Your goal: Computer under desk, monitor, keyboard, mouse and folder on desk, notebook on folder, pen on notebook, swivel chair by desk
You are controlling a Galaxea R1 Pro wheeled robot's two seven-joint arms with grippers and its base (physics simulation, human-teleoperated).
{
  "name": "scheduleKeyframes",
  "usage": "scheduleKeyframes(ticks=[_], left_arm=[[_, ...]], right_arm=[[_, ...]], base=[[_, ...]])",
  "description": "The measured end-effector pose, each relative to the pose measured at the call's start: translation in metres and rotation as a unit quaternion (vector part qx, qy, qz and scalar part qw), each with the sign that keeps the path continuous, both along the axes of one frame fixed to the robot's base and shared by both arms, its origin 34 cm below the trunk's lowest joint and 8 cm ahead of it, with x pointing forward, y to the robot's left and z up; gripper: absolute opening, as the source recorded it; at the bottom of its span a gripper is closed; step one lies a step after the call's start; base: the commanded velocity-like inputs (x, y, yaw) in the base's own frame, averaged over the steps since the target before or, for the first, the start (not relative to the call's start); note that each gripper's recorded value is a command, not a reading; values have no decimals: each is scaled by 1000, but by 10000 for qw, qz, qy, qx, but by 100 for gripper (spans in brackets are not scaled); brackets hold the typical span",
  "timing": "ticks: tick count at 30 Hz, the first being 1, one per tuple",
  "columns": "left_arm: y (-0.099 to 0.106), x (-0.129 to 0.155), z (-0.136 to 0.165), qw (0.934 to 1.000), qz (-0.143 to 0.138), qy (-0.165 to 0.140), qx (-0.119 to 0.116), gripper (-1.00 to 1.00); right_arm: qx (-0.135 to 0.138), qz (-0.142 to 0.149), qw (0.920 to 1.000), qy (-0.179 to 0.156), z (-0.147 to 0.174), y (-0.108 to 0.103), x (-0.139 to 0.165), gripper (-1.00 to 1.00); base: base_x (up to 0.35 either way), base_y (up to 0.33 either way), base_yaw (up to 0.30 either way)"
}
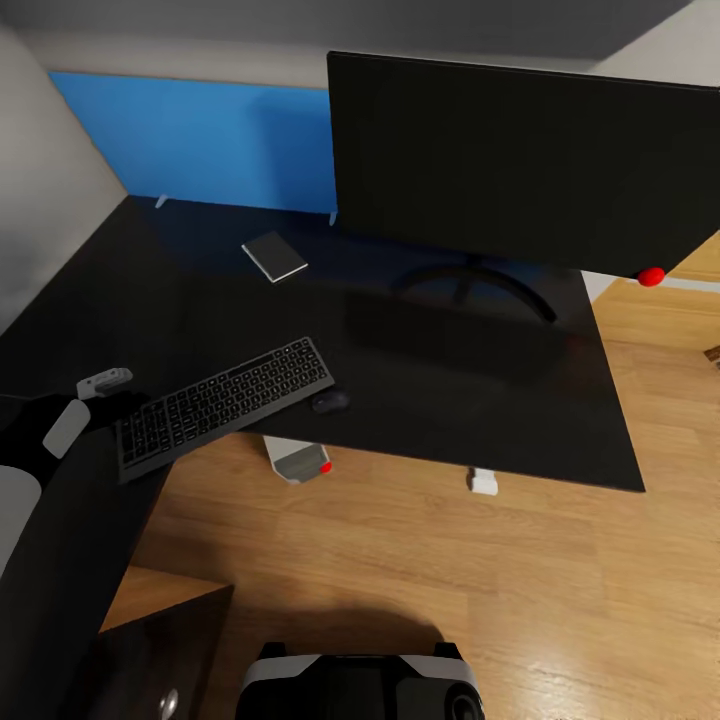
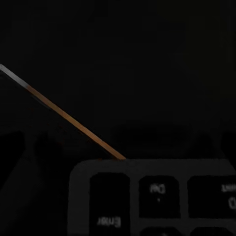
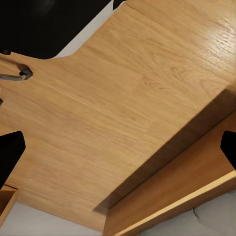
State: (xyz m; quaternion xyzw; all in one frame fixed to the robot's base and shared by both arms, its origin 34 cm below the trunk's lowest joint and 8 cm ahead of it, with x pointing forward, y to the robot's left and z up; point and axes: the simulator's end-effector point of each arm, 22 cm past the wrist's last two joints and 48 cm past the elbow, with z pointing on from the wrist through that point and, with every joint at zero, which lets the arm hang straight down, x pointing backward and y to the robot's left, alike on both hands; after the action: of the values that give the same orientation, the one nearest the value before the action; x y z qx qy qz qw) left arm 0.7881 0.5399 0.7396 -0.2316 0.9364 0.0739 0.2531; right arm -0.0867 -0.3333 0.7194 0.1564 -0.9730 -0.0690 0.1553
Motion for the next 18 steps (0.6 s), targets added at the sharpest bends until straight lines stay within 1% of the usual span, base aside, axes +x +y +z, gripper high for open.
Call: scheduleKeyframes(ticks=[9,13,18], left_arm=[[0,0,0,10000,3,0,2,100],[1,0,0,10000,4,2,2,100],[1,0,0,10000,5,-2,2,100]], right_arm=[[0,0,10000,0,0,0,0,100],[0,0,10000,1,0,0,0,100],[0,0,10000,0,0,0,0,100]], base=[[-7,-4,0],[-90,-18,0],[-27,-7,0]])
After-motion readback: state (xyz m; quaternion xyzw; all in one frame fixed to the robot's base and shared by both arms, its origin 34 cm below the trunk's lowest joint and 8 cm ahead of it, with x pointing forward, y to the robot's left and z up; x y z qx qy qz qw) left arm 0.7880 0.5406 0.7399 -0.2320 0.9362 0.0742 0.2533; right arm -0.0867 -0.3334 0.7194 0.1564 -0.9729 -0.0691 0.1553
